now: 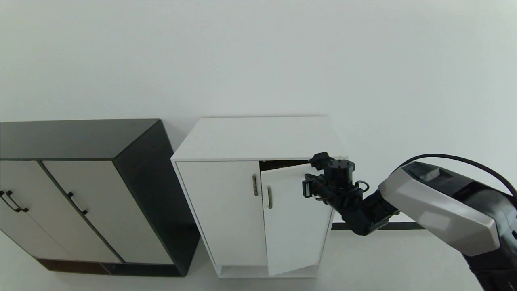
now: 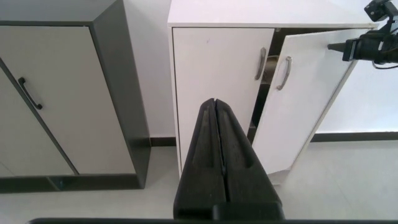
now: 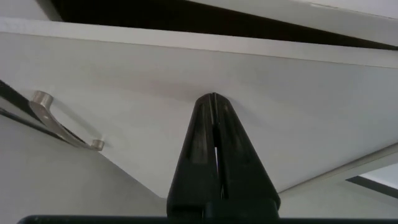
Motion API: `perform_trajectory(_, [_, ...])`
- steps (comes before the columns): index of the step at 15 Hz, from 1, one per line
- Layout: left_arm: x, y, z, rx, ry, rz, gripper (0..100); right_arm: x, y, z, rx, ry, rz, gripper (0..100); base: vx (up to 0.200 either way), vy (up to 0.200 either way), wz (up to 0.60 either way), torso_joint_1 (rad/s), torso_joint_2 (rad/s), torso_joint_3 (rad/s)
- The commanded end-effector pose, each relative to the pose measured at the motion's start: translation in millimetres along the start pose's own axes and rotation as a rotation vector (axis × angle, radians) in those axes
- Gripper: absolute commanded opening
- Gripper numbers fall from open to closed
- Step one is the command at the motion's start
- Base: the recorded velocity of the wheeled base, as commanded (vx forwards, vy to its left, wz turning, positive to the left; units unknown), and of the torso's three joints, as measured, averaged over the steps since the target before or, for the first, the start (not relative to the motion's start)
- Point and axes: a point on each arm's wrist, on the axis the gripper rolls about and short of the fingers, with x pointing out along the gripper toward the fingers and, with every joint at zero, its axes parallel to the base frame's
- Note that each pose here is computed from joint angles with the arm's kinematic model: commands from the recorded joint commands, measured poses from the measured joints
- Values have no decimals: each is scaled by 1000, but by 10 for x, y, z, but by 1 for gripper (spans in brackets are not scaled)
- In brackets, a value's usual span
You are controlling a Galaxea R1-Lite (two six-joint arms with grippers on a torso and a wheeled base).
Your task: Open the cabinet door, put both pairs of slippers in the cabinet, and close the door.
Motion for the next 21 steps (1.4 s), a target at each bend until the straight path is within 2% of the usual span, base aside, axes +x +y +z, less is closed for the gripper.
perform_trajectory(1, [0, 0, 0, -1, 0, 0, 0, 76, -70, -34, 6, -8, -16, 0, 0, 0, 0, 0, 0, 0])
perform_trajectory(7, [0, 0, 0, -1, 0, -1, 0, 134, -116, 18, 15, -36, -26, 0, 0, 0, 0, 0, 0, 0])
perform_trajectory(15, [0, 0, 0, -1, 0, 0, 0, 114, -112, 2, 12, -28, -31, 0, 0, 0, 0, 0, 0, 0])
perform_trajectory(21, [1, 0, 0, -1, 2, 0, 0, -662, -104, 133, 0, -46, -13, 0, 0, 0, 0, 0, 0, 0])
